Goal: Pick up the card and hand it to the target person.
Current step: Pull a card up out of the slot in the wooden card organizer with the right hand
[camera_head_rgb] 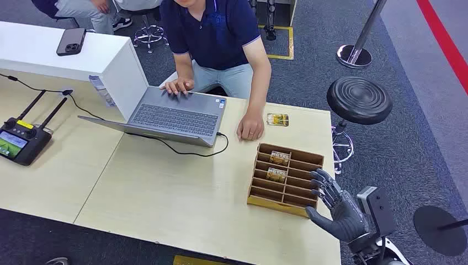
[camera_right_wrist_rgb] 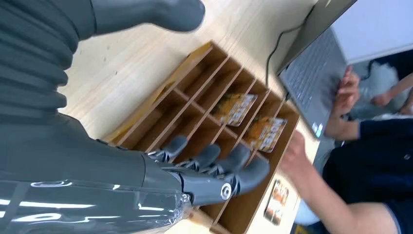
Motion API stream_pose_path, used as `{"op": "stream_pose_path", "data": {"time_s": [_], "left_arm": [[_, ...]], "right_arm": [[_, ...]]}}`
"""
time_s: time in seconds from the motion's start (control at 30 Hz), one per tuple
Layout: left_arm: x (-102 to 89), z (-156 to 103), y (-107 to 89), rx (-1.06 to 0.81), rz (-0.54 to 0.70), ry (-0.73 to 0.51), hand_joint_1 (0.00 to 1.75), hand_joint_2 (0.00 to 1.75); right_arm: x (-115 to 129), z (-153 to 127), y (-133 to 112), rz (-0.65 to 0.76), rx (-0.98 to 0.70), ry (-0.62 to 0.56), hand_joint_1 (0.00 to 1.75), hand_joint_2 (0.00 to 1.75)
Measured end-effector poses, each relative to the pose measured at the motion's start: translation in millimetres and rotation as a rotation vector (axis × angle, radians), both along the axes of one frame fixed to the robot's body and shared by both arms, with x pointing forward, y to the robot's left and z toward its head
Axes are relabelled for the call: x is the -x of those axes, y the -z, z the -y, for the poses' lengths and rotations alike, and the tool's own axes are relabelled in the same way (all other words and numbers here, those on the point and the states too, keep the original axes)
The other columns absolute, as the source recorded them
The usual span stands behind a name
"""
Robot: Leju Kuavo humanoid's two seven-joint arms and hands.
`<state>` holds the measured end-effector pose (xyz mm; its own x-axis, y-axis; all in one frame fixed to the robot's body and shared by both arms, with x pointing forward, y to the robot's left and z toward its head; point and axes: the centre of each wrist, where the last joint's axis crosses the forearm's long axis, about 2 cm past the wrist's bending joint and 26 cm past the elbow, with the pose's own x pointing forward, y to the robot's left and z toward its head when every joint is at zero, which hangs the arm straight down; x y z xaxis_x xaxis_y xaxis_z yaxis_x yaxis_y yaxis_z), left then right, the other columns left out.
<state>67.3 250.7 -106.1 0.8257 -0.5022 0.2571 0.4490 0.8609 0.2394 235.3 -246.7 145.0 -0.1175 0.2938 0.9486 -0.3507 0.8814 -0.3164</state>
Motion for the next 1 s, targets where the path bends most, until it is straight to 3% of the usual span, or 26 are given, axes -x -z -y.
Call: {"op": "stream_pose_path", "data": {"time_s": [0.17,0.27,0.3,0.4,0.43,0.67,0.93,0.97,1.0], "left_arm": [[-0.4,2,-0.3,-0.007,0.008,0.026,0.00,0.00],[-0.5,2,-0.3,-0.014,0.011,0.035,0.00,0.00],[-0.5,1,-0.3,-0.016,0.009,0.036,0.00,0.00],[-0.5,1,-0.2,-0.020,-0.002,0.040,0.00,0.00],[-0.6,1,-0.3,-0.020,-0.004,0.041,0.00,0.00],[-0.6,6,-0.7,-0.019,-0.004,0.055,0.00,0.00],[-4.3,11,-1.7,-0.021,0.001,0.086,0.00,0.00],[-5.3,11,-1.9,-0.021,0.001,0.089,0.00,0.00],[-6.1,12,-2.1,-0.021,0.000,0.092,0.00,0.00]], "right_arm": [[-4,-48,7,0.082,0.085,-0.003,1.75,1.75],[-9,-58,9,0.121,0.118,0.037,1.75,1.75],[-10,-57,9,0.134,0.134,0.058,1.57,1.75],[-11,-54,8,0.175,0.190,0.113,0.29,1.75],[-11,-54,8,0.195,0.214,0.133,0.03,1.75],[-6,-59,6,0.402,0.396,0.260,0.00,1.75],[-4,-85,11,0.648,0.737,0.283,0.01,1.75],[-5,-88,13,0.657,0.761,0.280,0.11,1.75],[-6,-90,15,0.656,0.779,0.274,0.37,1.75]]}}
